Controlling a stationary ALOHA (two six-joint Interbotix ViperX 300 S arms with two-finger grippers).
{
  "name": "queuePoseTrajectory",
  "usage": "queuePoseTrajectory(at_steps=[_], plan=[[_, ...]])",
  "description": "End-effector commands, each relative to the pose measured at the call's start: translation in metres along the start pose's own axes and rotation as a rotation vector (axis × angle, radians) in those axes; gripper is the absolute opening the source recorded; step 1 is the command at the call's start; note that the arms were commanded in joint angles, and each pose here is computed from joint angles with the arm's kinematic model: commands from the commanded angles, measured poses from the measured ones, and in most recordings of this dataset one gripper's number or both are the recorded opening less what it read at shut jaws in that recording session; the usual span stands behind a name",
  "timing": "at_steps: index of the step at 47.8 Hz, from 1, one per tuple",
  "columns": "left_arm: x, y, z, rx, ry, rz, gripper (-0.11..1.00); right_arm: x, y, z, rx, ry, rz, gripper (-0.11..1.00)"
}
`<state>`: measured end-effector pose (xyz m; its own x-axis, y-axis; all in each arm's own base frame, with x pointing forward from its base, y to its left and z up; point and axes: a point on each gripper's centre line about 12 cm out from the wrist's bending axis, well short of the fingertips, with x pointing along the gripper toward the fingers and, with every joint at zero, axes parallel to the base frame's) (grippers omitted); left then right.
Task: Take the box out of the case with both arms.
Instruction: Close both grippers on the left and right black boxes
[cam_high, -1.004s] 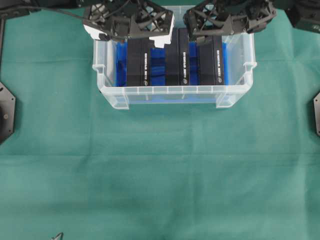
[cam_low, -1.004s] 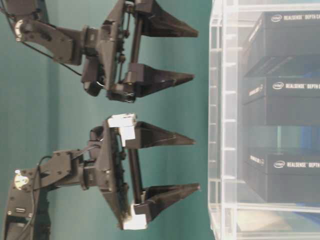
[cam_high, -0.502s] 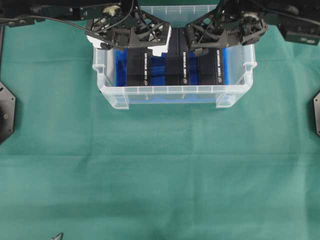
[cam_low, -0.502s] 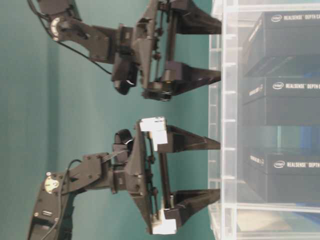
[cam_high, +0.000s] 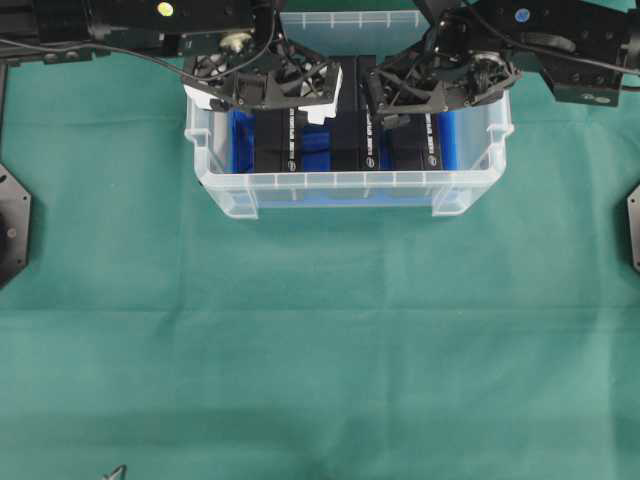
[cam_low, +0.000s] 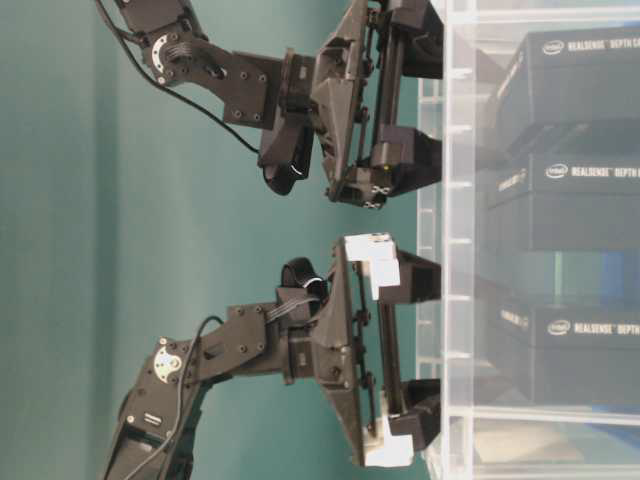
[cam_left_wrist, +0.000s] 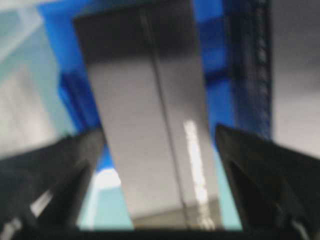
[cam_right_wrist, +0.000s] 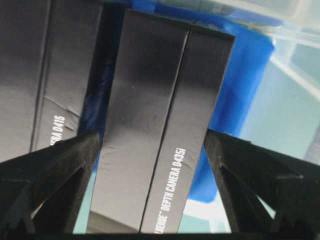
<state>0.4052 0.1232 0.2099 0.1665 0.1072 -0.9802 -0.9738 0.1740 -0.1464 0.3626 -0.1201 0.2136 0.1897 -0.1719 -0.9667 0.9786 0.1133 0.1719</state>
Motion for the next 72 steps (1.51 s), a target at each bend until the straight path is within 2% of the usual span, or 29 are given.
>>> queuePoseTrajectory(at_steps=[1,23,30,34,38,41,44,72], plan=[[-0.004,0.001,0.001,0.001,-0.008,-0.016,0.85,0.002,-0.002,0.001,0.004,0.000,0.002,0.95],[0.001,0.005,-0.002,0.004,0.007,0.002,0.85,0.003,-0.003,0.001,0.004,0.003,-0.006,0.95],[0.001,0.008,-0.004,0.003,0.021,0.024,0.85,0.003,-0.005,0.000,0.004,0.008,-0.022,0.94],[0.000,0.006,-0.004,0.012,0.018,0.017,0.83,0.002,-0.006,0.000,0.004,0.011,-0.031,0.94],[-0.003,0.004,-0.004,0.018,0.011,0.001,0.74,0.002,-0.009,-0.001,0.004,0.015,-0.057,0.89],[-0.004,0.003,-0.003,0.018,0.006,-0.011,0.64,0.003,-0.011,-0.002,0.005,0.022,-0.076,0.76],[-0.006,0.003,-0.003,0.015,0.007,-0.017,0.64,0.003,-0.012,-0.002,0.004,0.023,-0.082,0.65],[-0.012,0.003,-0.005,-0.027,0.018,-0.020,0.64,-0.001,-0.009,0.001,-0.005,0.005,-0.064,0.65]])
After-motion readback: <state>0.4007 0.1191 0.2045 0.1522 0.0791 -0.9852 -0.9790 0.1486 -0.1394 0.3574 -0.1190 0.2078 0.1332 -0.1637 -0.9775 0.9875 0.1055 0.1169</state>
